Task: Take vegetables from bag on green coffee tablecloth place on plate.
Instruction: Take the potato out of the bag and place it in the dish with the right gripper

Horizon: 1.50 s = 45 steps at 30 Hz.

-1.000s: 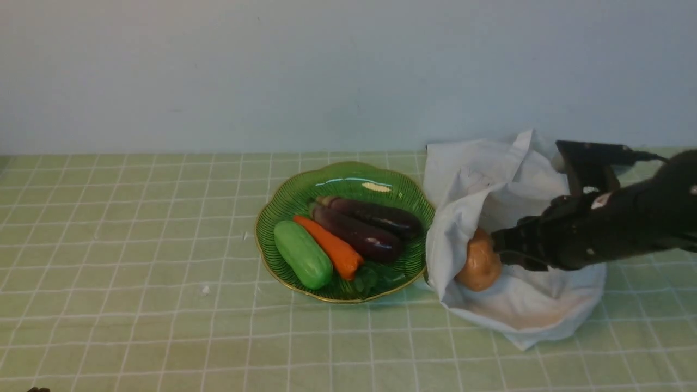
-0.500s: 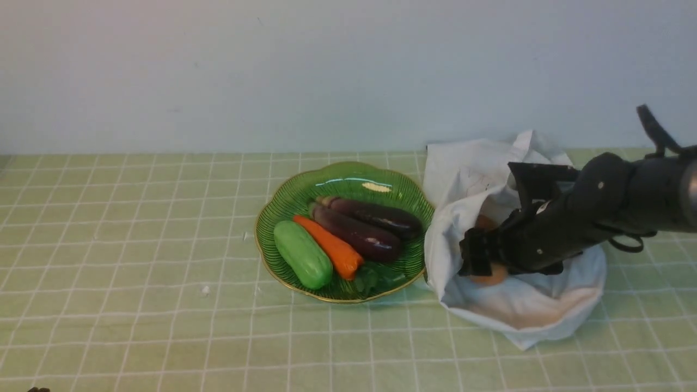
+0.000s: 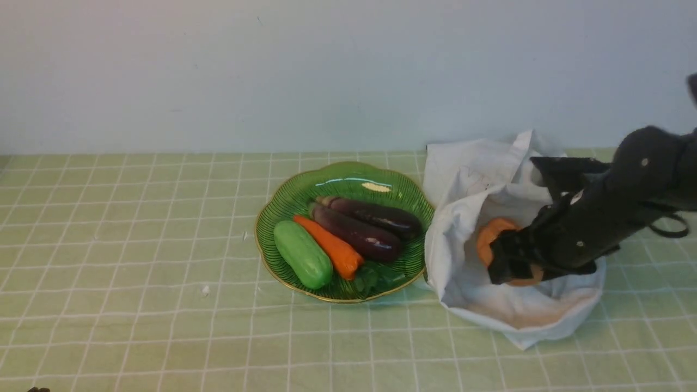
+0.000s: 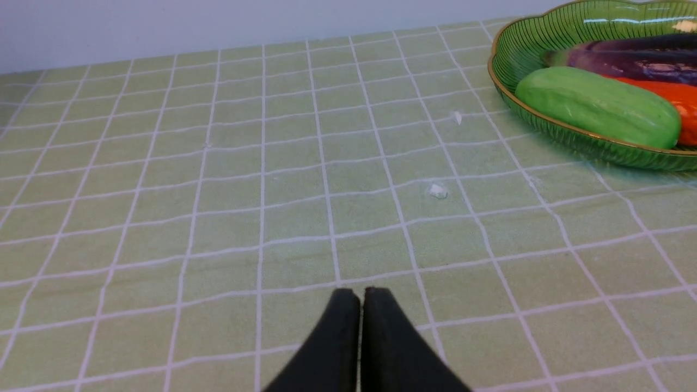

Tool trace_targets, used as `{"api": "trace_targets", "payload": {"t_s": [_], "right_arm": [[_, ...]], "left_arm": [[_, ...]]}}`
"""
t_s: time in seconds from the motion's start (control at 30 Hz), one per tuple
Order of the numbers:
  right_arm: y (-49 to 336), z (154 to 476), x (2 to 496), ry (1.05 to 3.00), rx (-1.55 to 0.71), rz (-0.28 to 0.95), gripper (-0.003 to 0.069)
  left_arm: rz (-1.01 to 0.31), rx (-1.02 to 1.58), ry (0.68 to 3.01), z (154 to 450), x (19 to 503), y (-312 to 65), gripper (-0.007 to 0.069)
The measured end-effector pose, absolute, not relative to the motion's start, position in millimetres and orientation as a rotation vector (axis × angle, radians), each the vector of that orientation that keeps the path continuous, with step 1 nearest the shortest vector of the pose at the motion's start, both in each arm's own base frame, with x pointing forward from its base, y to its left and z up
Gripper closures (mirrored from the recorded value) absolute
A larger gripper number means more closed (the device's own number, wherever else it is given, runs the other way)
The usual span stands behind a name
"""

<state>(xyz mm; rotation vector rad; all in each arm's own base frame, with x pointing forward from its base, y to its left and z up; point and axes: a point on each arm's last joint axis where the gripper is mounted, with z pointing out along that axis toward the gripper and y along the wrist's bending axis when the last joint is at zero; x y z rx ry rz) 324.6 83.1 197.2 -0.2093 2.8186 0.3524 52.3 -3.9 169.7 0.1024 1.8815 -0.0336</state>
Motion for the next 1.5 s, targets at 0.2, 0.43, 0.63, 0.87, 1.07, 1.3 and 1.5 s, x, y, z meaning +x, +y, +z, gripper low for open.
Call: {"api": "trace_targets", "payload": {"t_s": [0.2, 0.43, 0.63, 0.87, 1.07, 1.3, 1.5], "right_arm": [[82.6, 263.9, 292.0, 2.703, -0.190, 0.379, 0.0165], [149.4, 275.5, 289.5, 2.495, -0.418, 0.530, 0.0165], [208.1, 255.3, 322.8, 2.475, -0.588, 0.537, 0.0165], [236.3, 221.8, 366.3, 2.501, -0.668, 0.473, 0.0155], [240.5, 218.4, 378.0, 2.527, -0.677, 0.427, -0.0003], [234.5, 266.0, 377.8, 2.555, -0.770, 0.310, -0.0025], [216.6, 350.3, 363.2, 2.471, -0.810, 0.186, 0.0123]], "left_arm": [[-0.034, 0.102, 1.881, 169.7, 52.3, -3.9, 0.0634], [-0.034, 0.102, 1.881, 169.7, 52.3, -3.9, 0.0634], [-0.034, 0.102, 1.881, 169.7, 52.3, -3.9, 0.0634], [-0.034, 0.102, 1.881, 169.7, 52.3, -3.9, 0.0634], [-0.034, 0.102, 1.881, 169.7, 52.3, -3.9, 0.0634], [-0.034, 0.102, 1.881, 169.7, 52.3, -3.9, 0.0634], [-0.034, 0.102, 1.881, 169.7, 52.3, -3.9, 0.0634]]}}
